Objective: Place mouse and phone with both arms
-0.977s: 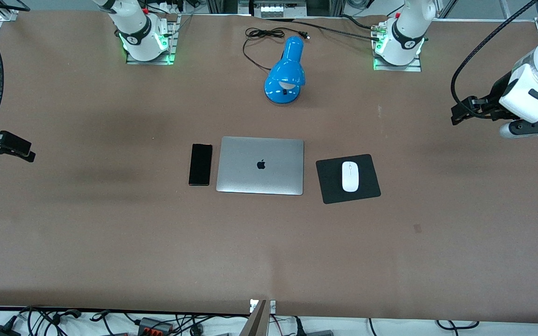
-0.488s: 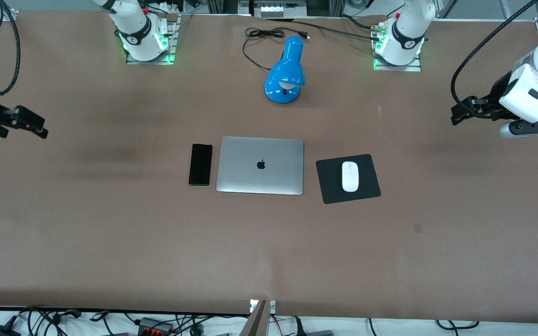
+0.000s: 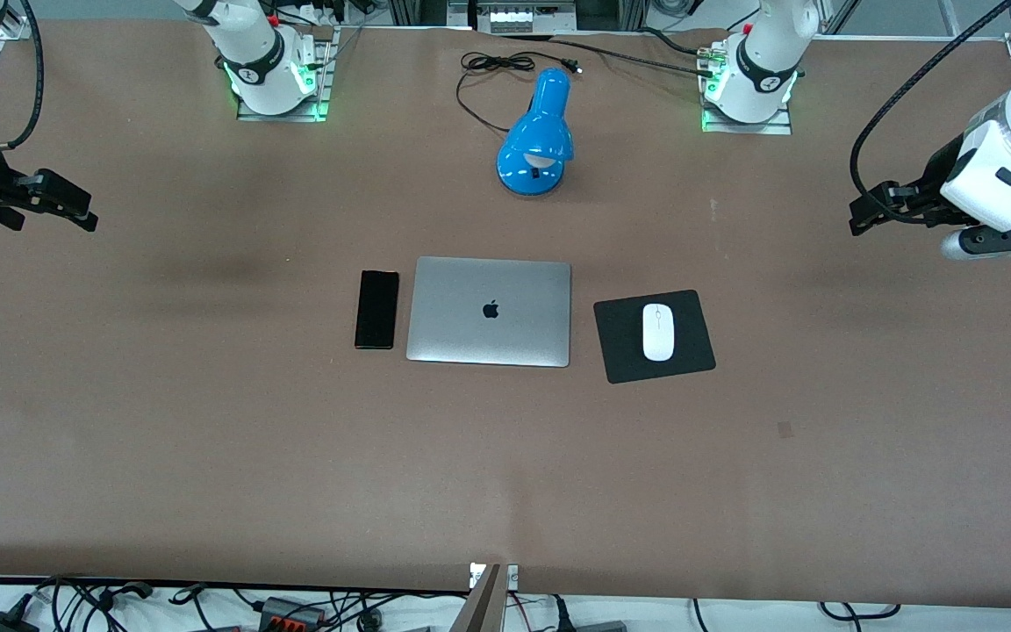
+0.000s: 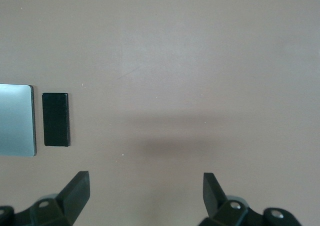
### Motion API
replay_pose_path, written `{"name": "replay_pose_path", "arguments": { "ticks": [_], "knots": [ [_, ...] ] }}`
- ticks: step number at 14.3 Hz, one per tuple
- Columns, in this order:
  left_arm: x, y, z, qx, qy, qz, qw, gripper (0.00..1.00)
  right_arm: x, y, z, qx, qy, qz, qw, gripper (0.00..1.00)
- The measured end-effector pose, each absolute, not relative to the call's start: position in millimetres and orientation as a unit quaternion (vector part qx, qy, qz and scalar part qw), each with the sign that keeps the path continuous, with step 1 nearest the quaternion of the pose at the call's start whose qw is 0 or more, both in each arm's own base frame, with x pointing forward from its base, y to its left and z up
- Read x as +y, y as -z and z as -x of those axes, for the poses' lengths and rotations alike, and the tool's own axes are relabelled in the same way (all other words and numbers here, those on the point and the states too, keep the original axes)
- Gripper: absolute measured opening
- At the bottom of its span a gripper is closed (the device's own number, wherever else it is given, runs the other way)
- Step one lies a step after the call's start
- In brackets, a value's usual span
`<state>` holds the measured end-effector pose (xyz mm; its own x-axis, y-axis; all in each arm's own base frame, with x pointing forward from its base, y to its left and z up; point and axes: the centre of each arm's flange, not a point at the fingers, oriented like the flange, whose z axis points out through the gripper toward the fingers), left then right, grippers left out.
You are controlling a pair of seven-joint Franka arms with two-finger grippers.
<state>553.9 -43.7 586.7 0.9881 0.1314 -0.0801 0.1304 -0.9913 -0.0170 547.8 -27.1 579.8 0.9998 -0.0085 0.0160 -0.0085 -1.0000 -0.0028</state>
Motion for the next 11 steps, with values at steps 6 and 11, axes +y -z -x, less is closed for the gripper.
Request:
{"name": "replay_pose_path", "arguments": {
  "ticks": [6, 11],
  "knots": [
    [-45.0, -586.8, -553.8, -0.064, -0.041, 0.997, 0.005, 1.0, -27.2, -585.5, -545.7, 0.004, 0.014, 1.0, 0.001, 1.0],
    [-45.2, -587.3, -554.0, -0.063, -0.04, 0.997, 0.005, 1.0, -27.2, -588.9, -543.7, 0.004, 0.016, 1.0, 0.001, 1.0]
  ]
}}
